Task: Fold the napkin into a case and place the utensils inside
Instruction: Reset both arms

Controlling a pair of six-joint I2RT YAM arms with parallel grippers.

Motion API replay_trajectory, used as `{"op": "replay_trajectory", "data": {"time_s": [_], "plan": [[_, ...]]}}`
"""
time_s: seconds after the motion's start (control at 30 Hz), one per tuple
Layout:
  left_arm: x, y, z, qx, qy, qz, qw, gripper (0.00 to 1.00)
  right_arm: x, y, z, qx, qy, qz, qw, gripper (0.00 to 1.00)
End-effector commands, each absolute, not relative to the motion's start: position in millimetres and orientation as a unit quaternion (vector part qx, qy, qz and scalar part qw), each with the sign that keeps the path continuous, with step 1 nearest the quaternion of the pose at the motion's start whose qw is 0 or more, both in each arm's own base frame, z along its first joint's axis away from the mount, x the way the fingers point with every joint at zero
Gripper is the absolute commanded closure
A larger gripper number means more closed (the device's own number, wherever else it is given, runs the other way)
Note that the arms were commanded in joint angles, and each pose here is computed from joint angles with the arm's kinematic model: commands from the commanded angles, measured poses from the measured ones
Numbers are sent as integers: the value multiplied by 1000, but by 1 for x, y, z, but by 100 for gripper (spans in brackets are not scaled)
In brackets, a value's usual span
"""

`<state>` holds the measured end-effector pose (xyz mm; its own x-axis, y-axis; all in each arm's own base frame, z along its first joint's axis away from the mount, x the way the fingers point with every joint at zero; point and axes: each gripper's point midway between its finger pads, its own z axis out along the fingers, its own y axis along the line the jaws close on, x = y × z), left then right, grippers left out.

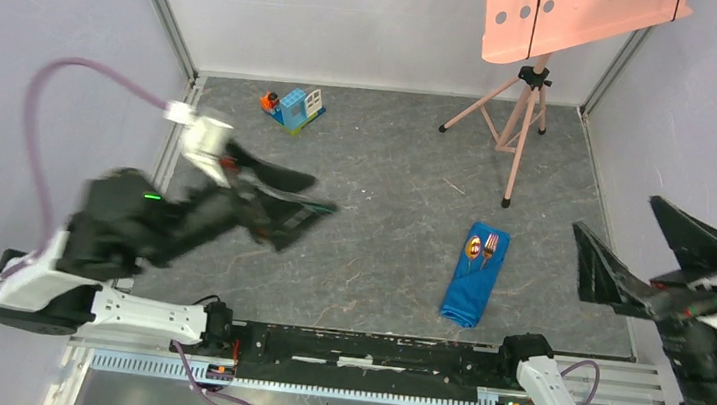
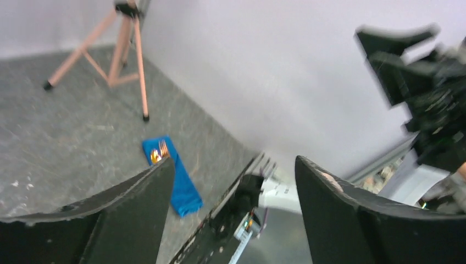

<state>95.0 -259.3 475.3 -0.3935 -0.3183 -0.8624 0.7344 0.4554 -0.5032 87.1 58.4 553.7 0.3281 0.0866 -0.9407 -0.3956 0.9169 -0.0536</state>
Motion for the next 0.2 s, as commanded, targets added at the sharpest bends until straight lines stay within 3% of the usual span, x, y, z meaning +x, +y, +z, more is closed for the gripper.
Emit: {"op": "replay_trajectory", "data": {"time_s": [0.0, 0.03, 0.17], "plan": [[107, -166, 509, 145, 654, -441, 597, 5, 71, 38, 567, -110, 540, 109, 827, 2], [106, -150, 520, 131, 644, -452, 603, 0, 68, 36, 569, -109, 535, 107, 831, 2], [97, -110, 544, 105, 611, -494, 610, 0, 82, 34, 557, -96, 554, 105, 820, 2]]}}
